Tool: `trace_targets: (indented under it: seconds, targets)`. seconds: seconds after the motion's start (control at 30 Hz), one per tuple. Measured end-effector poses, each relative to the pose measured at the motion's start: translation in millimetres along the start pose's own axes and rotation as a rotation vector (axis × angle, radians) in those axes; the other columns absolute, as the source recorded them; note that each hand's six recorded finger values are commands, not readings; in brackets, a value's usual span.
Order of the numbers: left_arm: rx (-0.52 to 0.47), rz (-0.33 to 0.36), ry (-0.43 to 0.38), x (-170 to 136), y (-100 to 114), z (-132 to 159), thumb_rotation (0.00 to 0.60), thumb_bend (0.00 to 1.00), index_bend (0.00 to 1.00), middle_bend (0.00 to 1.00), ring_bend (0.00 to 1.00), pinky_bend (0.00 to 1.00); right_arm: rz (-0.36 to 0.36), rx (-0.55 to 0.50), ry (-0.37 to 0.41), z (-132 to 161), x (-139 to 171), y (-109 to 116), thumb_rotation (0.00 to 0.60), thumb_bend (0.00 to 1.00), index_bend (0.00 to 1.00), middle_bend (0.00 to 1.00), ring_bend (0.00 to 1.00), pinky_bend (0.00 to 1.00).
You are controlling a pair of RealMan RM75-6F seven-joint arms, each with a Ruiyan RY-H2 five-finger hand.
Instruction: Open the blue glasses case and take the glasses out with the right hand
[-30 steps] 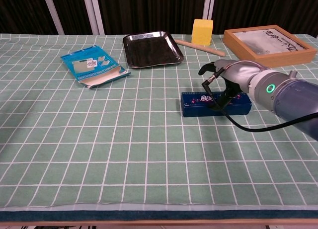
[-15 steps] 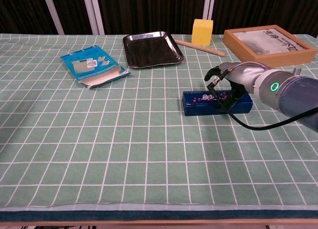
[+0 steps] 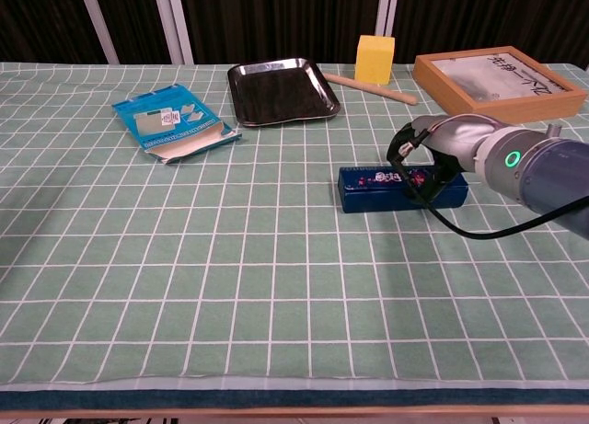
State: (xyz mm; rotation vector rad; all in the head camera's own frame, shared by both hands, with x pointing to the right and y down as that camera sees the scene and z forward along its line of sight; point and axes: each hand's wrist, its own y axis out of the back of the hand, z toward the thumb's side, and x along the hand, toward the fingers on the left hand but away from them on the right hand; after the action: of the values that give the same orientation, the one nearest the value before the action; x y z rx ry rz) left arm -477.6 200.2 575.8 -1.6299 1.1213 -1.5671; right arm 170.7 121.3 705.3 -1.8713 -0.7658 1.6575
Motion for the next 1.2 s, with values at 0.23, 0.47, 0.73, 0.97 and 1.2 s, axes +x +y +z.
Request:
trace_targets:
  seconds: [0.23,0.47,0.73,0.97,1.2]
  targets:
    - [0.000,0.003,0.001,0.2,0.8,-0.4,0.600,0.00,0.00,0.00,0.00,0.00,0.006,0.000,-0.008,-2.6,-0.1,-1.2,0.600,0.51,0.25,0.00,0.00,0.24]
    - [-0.001,0.006,0.001,0.3,1.6,-0.5,0.600,0.00,0.00,0.00,0.00,0.00,0.013,-0.001,-0.018,-5.9,-0.7,-3.4,0.600,0.51,0.25,0.00,0.00,0.24]
    - [-0.002,0.007,0.001,0.2,1.8,-0.3,0.600,0.00,0.00,0.00,0.00,0.00,0.014,-0.004,-0.017,-5.4,-1.0,-3.2,0.600,0.57,0.30,0.00,0.00,0.24]
    - [-0.006,0.011,0.002,0.3,2.9,-0.8,0.600,0.00,0.00,0.00,0.00,0.00,0.021,-0.009,-0.021,-6.3,-1.2,-4.5,0.600,0.70,0.33,0.00,0.00,0.24]
    - [-0.006,0.011,0.002,0.4,2.8,-0.8,0.600,0.00,0.00,0.00,0.00,0.00,0.018,-0.021,-0.018,-4.4,-2.0,-1.3,0.600,0.82,0.33,0.00,0.00,0.24]
